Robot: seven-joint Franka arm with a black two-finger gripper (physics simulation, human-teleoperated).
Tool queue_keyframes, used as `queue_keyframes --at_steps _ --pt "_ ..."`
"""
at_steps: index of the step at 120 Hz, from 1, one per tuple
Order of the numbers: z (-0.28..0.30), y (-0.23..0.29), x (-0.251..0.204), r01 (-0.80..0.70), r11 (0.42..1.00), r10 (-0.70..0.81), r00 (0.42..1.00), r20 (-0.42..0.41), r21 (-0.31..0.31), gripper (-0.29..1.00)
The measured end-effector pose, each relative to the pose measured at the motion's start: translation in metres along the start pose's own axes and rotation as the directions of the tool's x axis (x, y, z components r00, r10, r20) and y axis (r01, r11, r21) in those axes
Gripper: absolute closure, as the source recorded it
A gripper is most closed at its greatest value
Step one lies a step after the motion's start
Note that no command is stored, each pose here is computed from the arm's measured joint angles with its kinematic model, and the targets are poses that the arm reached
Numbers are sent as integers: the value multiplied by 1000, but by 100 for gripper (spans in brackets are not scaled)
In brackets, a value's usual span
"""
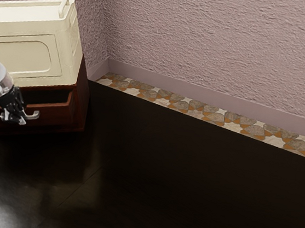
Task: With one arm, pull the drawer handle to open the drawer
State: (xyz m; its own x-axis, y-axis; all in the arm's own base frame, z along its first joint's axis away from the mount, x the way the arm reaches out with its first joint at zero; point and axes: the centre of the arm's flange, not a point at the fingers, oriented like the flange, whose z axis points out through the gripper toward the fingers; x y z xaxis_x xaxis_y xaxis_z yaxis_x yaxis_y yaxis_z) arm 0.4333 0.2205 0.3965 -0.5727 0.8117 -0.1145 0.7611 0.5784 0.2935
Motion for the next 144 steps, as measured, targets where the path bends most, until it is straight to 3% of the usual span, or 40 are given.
queue_keyframes --at_steps 144 --pt "-16 -54 5 -2 1000 1 999 46 22 62"
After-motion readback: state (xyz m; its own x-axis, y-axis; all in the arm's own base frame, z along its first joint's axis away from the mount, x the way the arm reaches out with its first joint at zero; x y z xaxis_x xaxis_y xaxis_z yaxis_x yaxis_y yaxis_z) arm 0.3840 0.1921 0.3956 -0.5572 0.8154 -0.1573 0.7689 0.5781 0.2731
